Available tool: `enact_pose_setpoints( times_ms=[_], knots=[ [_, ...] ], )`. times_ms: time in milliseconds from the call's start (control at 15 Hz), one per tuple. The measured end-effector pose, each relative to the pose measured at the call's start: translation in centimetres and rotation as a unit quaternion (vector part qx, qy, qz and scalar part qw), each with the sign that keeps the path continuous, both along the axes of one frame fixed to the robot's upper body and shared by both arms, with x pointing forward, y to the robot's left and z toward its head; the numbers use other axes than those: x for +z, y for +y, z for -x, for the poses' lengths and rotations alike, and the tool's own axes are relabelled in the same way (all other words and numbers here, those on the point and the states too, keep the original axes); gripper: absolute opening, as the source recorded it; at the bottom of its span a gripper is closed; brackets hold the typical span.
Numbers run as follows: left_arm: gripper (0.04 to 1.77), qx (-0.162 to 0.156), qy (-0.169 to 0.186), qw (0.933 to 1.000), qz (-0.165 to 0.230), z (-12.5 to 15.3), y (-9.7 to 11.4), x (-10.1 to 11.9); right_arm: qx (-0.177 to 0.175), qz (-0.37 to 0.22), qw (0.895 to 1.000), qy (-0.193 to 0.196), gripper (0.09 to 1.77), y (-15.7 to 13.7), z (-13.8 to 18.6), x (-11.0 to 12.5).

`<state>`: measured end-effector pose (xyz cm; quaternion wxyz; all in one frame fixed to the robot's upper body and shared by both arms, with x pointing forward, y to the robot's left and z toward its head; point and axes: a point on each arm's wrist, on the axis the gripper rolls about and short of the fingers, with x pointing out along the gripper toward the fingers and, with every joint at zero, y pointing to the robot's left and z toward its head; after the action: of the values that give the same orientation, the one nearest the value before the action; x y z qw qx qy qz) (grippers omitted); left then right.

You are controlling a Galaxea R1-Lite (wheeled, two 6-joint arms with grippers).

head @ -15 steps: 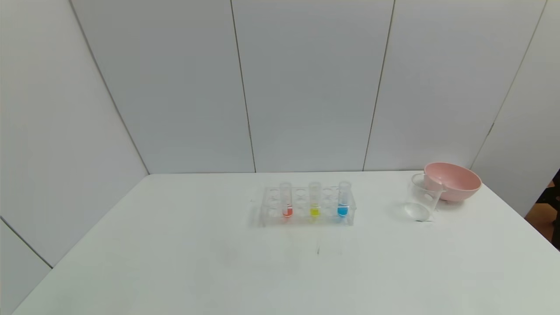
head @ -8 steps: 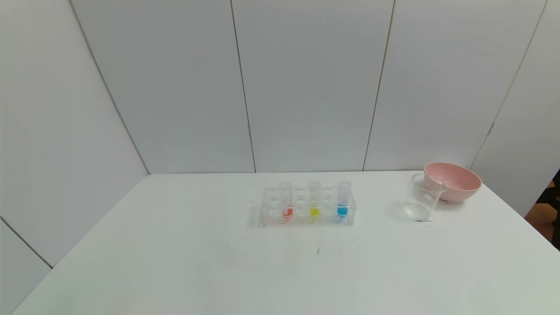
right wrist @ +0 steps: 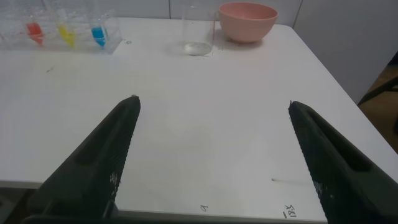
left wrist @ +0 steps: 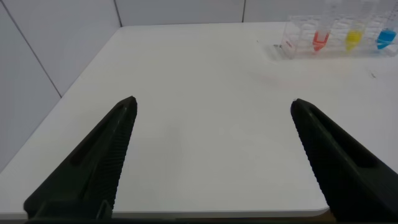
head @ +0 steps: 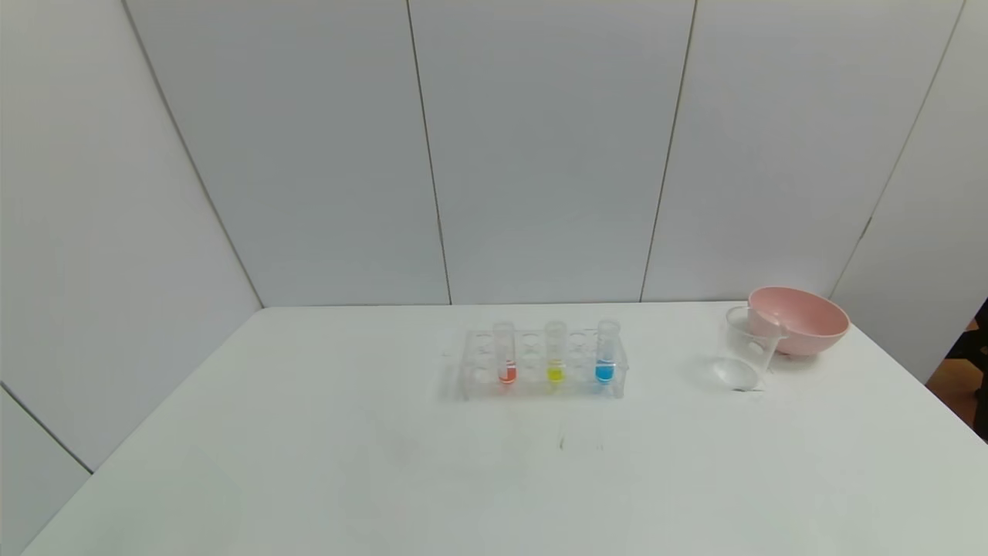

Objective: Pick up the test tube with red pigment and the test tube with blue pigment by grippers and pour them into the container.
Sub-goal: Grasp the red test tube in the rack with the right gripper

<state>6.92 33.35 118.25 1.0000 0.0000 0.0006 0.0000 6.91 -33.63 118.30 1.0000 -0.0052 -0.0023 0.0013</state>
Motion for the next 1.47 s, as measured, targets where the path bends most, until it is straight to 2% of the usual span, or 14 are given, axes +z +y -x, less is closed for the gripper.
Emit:
enact_pose_setpoints(
  times_ms=[200, 333, 600, 733, 867, 1000, 1200, 1333, 1467],
  knots=[
    [1.76, 0.000, 0.000, 1.0000, 0.000, 0.0, 0.0, 0.0, 0.001, -0.001, 1.000, -0.003, 1.71, 0.0, 0.1, 0.3],
    [1.76, 0.000, 0.000, 1.0000, 0.000, 0.0, 0.0, 0.0, 0.007, -0.001, 1.000, -0.014, 1.71, 0.0, 0.3, 1.4],
    [1.76, 0.000, 0.000, 1.0000, 0.000, 0.0, 0.0, 0.0, 0.012, -0.008, 1.000, -0.023, 1.71, 0.0, 0.0, 6.1],
    [1.76, 0.000, 0.000, 1.0000, 0.000, 0.0, 0.0, 0.0, 0.013, -0.009, 1.000, -0.011, 1.71, 0.0, -0.9, 8.2],
    [1.76, 0.000, 0.000, 1.0000, 0.000, 0.0, 0.0, 0.0, 0.033, -0.001, 0.999, 0.011, 1.71, 0.1, -2.1, 9.3],
    [1.76, 0.000, 0.000, 1.0000, 0.000, 0.0, 0.0, 0.0, 0.060, 0.010, 0.997, 0.046, 1.71, 0.3, -3.5, 9.5],
    [1.76, 0.000, 0.000, 1.0000, 0.000, 0.0, 0.0, 0.0, 0.075, 0.022, 0.993, 0.090, 1.71, 0.3, -5.5, 9.6],
    [1.76, 0.000, 0.000, 1.0000, 0.000, 0.0, 0.0, 0.0, 0.082, 0.028, 0.992, 0.090, 1.71, 0.4, -7.3, 10.1],
    [1.76, 0.000, 0.000, 1.0000, 0.000, 0.0, 0.0, 0.0, 0.085, 0.031, 0.993, 0.074, 1.71, 0.5, -9.4, 10.8]
  ],
)
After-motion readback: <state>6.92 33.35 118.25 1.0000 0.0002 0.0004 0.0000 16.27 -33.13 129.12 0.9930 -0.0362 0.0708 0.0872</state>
